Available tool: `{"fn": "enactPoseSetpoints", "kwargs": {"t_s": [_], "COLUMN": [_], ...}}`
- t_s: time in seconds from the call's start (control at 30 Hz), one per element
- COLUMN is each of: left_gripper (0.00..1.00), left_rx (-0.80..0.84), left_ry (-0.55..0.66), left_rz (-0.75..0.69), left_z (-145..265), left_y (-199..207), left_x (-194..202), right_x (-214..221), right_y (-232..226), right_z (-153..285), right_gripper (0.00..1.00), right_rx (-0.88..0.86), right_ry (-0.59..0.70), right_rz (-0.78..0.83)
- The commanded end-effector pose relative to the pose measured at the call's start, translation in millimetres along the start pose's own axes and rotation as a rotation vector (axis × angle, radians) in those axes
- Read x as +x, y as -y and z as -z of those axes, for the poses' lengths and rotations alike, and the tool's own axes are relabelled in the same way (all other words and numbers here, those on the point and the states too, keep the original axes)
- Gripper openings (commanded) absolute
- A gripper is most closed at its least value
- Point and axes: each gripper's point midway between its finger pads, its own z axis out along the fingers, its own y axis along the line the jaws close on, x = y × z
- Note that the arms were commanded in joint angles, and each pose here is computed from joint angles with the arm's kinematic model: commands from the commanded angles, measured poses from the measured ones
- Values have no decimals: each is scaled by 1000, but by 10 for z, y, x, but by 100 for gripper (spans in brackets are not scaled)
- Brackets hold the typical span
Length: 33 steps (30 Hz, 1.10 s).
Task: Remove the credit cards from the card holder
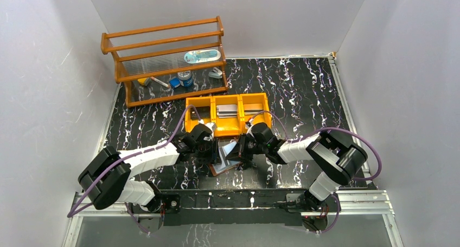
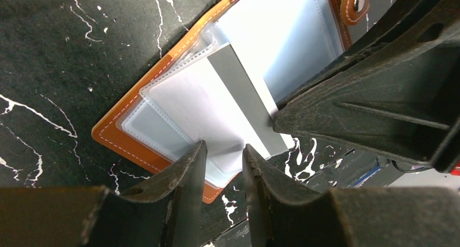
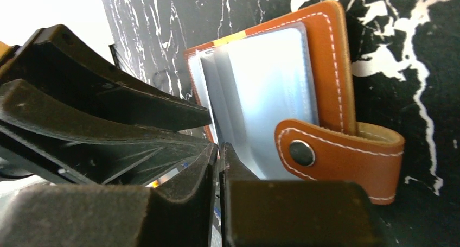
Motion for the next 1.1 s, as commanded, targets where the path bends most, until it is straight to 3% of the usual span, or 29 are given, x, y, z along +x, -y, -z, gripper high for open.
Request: {"fn": "enactPoseSetpoints", "kwargs": {"t_s": [0.0,0.13,0.5,0.73,0.8,1.07], "left_gripper": [30,30,28,26,21,18], "left_rx": [-109,-113,-118,-108,-113,-122], "left_ry": [-79,-80,-82,-81,-86,-88], "left_rz": [-3,1,-3,-16,-19,-20], "left_z": [-7,-7,-12,-10,-18,-4], "left_y": [-314,-336,-347,-317,-323,-341], "left_x": [286,305,308,287,286,293], "right_x": [-41,-95,-198,-128,-133,-129], "right_y": [-166,-68,42,-50,-119,-90], "right_z": [21,63,168,117,73,-21], "right_gripper": [11,6,7,15,23,23], "right_rx": [-83,-39,20,-47,-96,-109], "right_ry": [16,42,69,15,6,-11], "right_rz": [17,19,42,39,31,13]}}
